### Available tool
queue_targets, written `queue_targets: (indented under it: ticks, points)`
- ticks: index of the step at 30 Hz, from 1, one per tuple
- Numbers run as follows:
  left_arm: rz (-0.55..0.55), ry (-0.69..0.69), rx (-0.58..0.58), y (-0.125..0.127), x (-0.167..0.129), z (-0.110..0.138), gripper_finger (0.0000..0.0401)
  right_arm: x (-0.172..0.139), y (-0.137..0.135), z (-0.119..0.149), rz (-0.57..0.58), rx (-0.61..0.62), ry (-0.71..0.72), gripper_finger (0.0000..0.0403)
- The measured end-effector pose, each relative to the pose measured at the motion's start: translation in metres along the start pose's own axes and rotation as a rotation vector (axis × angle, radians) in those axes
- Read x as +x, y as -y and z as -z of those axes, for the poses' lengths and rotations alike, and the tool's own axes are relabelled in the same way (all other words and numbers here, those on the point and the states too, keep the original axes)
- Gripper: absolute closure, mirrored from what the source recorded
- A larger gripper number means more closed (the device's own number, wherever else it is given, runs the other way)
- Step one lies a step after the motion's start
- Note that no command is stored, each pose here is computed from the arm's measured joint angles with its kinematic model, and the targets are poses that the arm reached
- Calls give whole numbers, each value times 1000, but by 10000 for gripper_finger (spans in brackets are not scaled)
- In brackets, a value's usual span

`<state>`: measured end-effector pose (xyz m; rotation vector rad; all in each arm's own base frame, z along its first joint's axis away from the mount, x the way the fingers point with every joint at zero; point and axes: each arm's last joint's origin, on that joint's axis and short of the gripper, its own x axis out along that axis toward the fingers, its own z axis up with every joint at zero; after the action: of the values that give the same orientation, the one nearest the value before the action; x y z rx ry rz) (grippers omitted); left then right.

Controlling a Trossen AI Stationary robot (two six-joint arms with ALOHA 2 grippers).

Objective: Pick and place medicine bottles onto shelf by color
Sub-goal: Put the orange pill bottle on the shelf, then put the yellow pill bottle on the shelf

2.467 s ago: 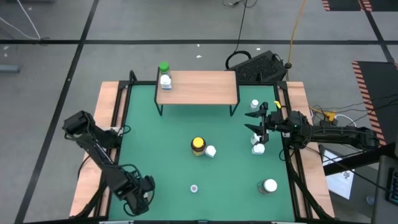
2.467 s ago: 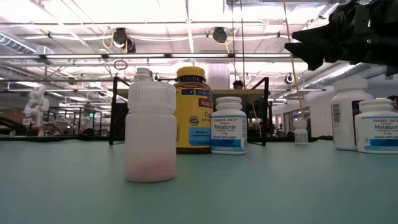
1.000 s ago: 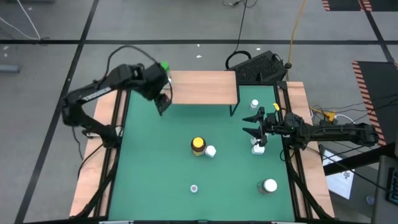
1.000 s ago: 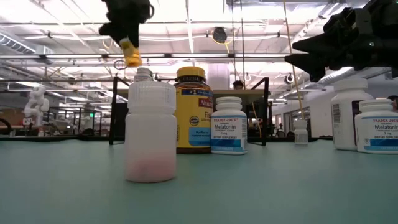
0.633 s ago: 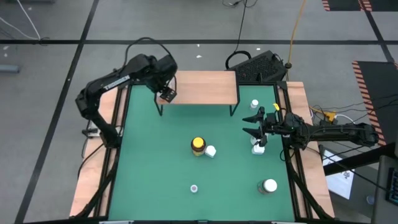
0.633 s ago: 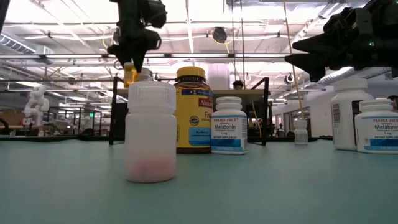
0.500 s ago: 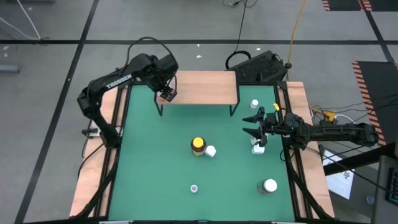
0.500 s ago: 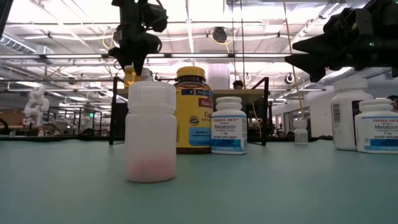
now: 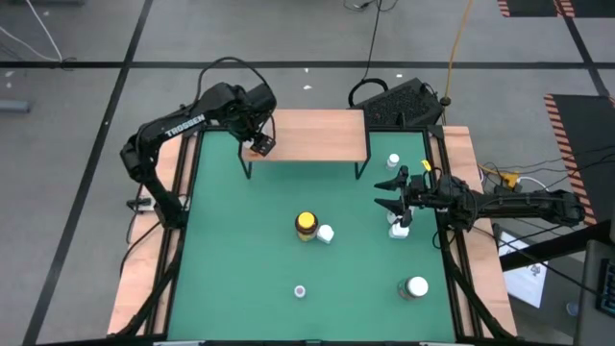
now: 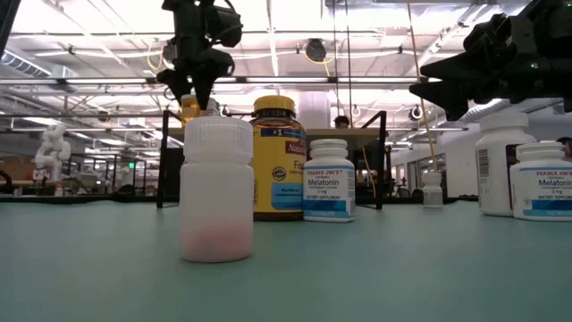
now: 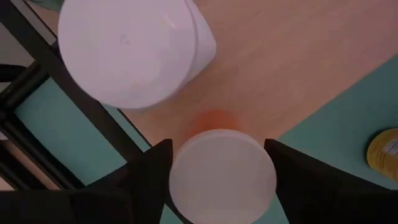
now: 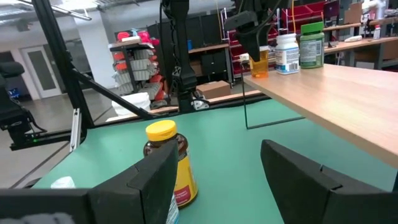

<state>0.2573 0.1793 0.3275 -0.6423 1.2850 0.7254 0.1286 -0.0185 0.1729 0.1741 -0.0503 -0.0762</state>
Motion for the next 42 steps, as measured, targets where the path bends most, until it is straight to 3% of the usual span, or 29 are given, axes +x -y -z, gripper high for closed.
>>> queue_targets:
  ticks: [9, 16, 22, 25, 30, 36, 42]
  points:
    - [11, 36, 16, -2, -12, 6, 132, 0, -1, 0, -39, -16, -6, 177]
    - [41, 157, 42, -2, -49, 31, 132, 0, -7, -1, -94, -34, 7, 177]
    - [45, 366, 165, 33, -87, 73, 132, 2, -18, 2, -174, -103, -1, 177]
    - [110, 491, 237, 60, -94, 94, 132, 5, -23, 6, -149, -106, -32, 177]
    - [260, 631, 358, 109, -70, 123, 132, 12, -31, 21, -136, -119, -144, 177]
    - [460, 768, 423, 157, -16, 144, 132, 22, -37, 19, -87, -108, -83, 177]
    - [551, 872, 421, 173, 35, 150, 132, 25, -38, 20, -88, -81, -76, 177]
